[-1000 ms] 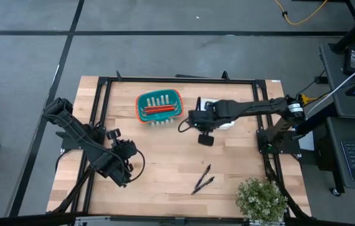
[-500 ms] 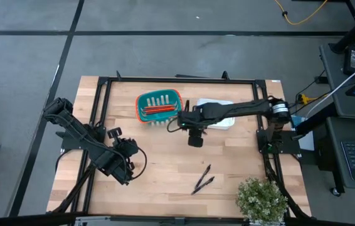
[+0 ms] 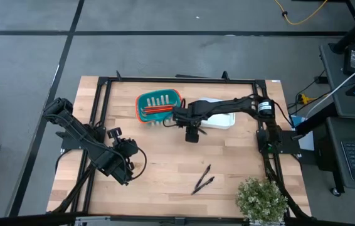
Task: Sort pens & pencils
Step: Put the black pen into the white bin
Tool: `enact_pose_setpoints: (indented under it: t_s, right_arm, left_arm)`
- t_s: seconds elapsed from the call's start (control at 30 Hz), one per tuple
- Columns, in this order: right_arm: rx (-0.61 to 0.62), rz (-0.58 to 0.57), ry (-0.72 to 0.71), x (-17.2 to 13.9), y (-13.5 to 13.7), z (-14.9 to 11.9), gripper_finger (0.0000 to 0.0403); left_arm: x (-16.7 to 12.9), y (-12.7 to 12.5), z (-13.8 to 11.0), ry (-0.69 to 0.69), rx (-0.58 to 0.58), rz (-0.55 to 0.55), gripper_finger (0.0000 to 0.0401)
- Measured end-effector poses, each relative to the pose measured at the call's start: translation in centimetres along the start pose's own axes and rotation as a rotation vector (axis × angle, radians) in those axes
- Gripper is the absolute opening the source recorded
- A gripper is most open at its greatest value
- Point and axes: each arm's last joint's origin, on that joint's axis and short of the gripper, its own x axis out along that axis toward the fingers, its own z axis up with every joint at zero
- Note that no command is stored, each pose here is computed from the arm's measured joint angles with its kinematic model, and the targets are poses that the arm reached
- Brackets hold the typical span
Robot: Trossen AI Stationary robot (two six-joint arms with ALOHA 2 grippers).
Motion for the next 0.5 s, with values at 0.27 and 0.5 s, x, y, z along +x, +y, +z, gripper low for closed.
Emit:
enact_pose_setpoints:
  t_s: [0.27, 0.5]
  right_arm:
    - [0.036, 0.055, -0.023, 0.2, -1.1, 0.2, 0.0139]
    - [0.045, 0.07, -0.049, 0.2, -1.3, 0.4, 0.0139]
  left_arm:
    - [0.0, 0.0, 0.0, 0.0, 0.0, 0.0, 0.005]
    - [0.0, 0.0, 0.0, 0.0, 0.0, 0.0, 0.005]
